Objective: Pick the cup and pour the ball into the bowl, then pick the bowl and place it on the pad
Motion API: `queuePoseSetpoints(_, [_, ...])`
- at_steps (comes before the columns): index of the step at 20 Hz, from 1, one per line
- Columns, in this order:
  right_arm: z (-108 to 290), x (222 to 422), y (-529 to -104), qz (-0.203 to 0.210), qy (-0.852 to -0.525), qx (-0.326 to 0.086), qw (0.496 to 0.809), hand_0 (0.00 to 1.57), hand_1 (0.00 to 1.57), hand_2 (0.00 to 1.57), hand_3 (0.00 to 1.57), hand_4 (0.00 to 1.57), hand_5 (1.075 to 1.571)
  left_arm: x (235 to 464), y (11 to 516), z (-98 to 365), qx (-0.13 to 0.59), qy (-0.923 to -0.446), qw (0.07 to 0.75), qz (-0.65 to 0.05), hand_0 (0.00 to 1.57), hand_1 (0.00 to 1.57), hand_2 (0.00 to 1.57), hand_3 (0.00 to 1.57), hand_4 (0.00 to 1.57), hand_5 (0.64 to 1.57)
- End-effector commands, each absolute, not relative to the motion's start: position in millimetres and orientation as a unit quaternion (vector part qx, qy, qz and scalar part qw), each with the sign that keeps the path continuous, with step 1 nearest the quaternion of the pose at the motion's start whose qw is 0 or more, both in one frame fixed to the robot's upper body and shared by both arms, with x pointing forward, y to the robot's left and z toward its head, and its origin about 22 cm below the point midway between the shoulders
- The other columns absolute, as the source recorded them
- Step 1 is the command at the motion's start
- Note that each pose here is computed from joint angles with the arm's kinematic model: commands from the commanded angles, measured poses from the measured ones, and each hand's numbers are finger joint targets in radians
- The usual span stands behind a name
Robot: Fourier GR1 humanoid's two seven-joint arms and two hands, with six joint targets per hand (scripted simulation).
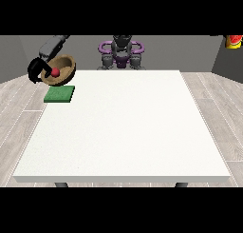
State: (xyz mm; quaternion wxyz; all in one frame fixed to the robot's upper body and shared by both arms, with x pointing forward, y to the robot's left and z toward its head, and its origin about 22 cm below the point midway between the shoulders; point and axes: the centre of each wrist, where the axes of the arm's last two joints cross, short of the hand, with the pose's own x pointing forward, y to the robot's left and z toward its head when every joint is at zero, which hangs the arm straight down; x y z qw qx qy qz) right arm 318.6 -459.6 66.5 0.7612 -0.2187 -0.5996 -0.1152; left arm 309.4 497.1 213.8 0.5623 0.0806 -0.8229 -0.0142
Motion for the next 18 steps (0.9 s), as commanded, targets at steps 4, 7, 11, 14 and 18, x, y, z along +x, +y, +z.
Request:
queuePoseSetpoints(4, [59.7,316.8,-475.5,-0.173,-0.600,-0.195,0.757,1.57,1.57,1.57,0.60,0.99,1.571,299.3,506.5,225.5,0.095,-0.825,0.557,-0.014,0.00,0.00,0.00,0.00,1.20,1.558])
queuePoseSetpoints(7, [59.0,315.0,-485.0,-0.197,-0.582,-0.218,0.758,1.57,1.57,1.57,1.01,0.53,1.568,302.7,498.9,230.1,0.080,-0.838,0.539,-0.024,0.00,0.00,0.00,0.00,1.19,1.562])
queuePoseSetpoints(11, [70.9,322.4,-474.7,-0.174,-0.584,-0.261,0.749,1.57,1.57,1.57,0.98,0.00,1.554,297.4,512.5,197.1,0.078,-0.820,0.567,-0.018,0.00,0.00,0.00,0.00,1.20,1.561])
queuePoseSetpoints(14, [70.7,319.4,-485.4,-0.193,-0.590,-0.252,0.742,1.51,1.51,1.41,0.82,0.00,1.552,296.3,513.3,211.6,0.095,-0.823,0.559,-0.013,0.00,0.00,0.00,0.00,1.19,1.561])
queuePoseSetpoints(18, [42.1,320.7,-469.5,-0.208,-0.591,-0.242,0.741,1.46,1.46,1.41,0.83,0.00,1.532,289.6,517.5,214.3,0.100,-0.829,0.550,-0.018,0.00,0.00,0.00,0.00,1.19,1.563])
